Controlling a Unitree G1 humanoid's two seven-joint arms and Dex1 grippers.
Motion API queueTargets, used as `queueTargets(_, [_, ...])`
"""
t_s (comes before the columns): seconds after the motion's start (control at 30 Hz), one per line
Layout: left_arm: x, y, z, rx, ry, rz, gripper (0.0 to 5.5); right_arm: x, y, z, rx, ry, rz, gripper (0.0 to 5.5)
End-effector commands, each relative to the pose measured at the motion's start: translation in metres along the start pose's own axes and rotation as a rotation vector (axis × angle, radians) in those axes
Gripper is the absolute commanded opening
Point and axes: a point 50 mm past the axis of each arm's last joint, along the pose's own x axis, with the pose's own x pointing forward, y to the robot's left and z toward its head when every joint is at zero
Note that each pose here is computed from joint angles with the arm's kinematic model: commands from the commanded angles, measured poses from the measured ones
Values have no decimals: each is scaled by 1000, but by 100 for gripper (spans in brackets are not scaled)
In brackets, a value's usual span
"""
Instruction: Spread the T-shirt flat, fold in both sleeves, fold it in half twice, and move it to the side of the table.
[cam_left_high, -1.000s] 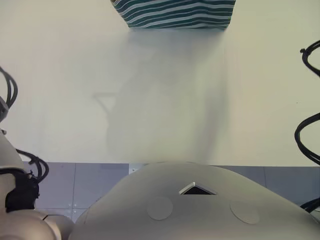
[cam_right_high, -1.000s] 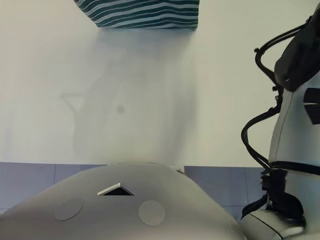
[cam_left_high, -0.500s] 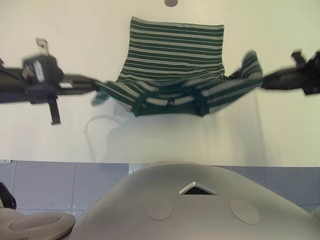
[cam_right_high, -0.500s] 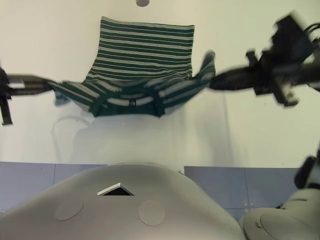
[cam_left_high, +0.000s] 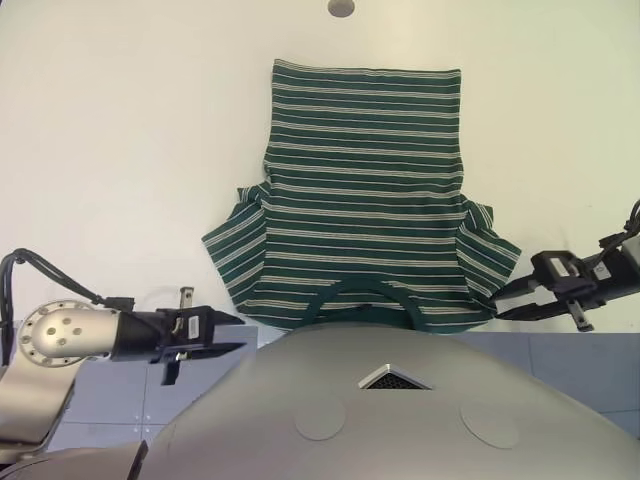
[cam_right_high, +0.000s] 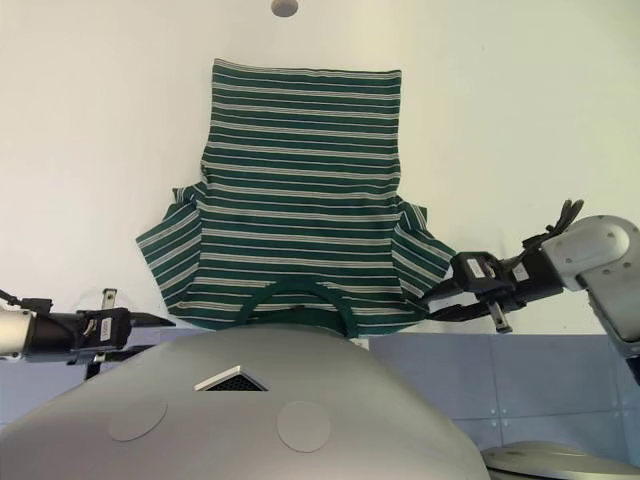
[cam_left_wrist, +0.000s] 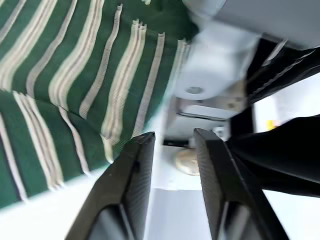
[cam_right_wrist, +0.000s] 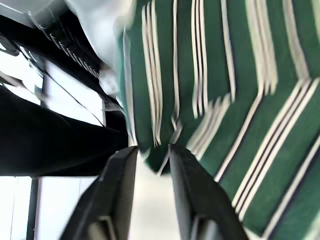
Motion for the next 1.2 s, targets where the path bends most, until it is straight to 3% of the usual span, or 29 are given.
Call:
queueTargets(0.03, [-35, 17, -13, -134, -10, 149, 217, -34, -35, 49, -103, -217, -212, 203])
queueTargets(0.13, [-46, 40, -18, -184, -95, 408, 271, -31, -101, 73, -155, -344, -509, 224])
queueTargets(0.23, [-34, 44, -26, -365, -253, 557, 273, 5, -163, 78, -80, -310, -653, 224])
queueTargets(0.37, [-38, 57, -43, -627, -382, 849, 273, 46, -205, 59, 146, -170, -740, 224])
queueTargets(0.53, [-25, 58, -26, -718, -519, 866, 273, 67, -226, 66, 204, -127, -897, 224])
queueTargets(0.63, [-4, 65, -19, -797, -548, 893, 273, 49, -234, 94, 164, -225, -1035, 224])
queueTargets(0.73, [16, 66, -13, -863, -560, 880, 273, 16, -235, 124, 106, -435, -1108, 224])
queueTargets(0.87, [43, 58, -15, -938, -508, 854, 273, -24, -227, 140, 22, -604, -1134, 224])
queueTargets(1.0, [58, 47, -24, -923, -385, 848, 206, -46, -219, 131, -15, -637, -1147, 224])
queueTargets(1.2, [64, 47, -27, -816, -309, 886, 106, -45, -217, 129, -16, -653, -1140, 224])
